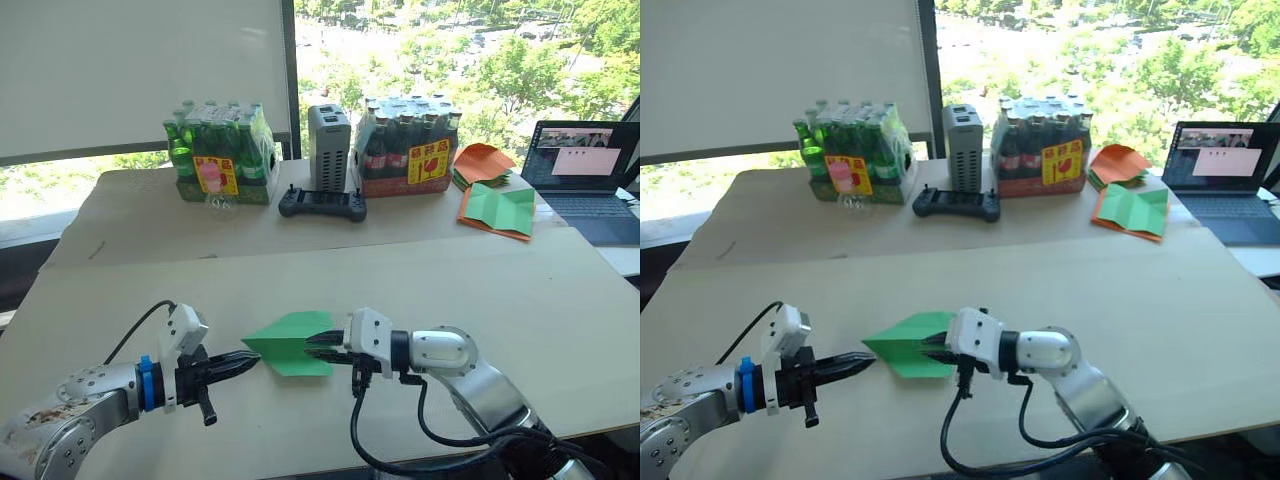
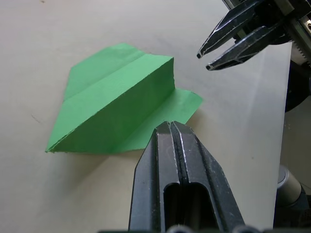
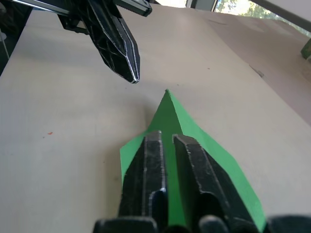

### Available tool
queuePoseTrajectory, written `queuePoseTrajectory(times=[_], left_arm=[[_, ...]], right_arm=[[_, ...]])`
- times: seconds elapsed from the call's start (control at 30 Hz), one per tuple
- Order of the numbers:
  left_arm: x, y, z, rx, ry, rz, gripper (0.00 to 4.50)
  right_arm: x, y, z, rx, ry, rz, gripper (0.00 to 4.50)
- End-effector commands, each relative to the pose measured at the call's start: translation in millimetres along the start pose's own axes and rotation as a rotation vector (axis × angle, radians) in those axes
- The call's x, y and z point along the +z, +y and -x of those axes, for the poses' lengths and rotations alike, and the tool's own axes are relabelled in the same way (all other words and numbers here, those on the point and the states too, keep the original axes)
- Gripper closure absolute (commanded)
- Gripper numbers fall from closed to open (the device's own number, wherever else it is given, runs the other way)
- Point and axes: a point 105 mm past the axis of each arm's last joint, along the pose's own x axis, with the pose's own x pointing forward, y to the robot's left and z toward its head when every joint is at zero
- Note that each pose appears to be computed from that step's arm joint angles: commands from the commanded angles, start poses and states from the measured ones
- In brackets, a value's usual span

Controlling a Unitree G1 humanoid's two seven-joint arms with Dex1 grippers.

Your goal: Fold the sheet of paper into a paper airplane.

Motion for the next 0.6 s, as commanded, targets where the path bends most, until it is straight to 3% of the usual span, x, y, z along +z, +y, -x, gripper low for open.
queuePoseTrajectory(times=[0.03,0.33,0.6], left_arm=[[12,-3,-1,-0.004,-0.026,-0.035,4.5],[29,-5,-6,-0.026,-0.056,-0.061,4.5],[35,23,-20,-0.048,-0.008,-0.15,4.5]], right_arm=[[-5,5,-6,0.017,0.023,-0.039,4.49],[-71,37,-5,0.071,0.296,-0.16,4.49],[-73,38,-6,0.047,0.328,-0.269,4.49]])
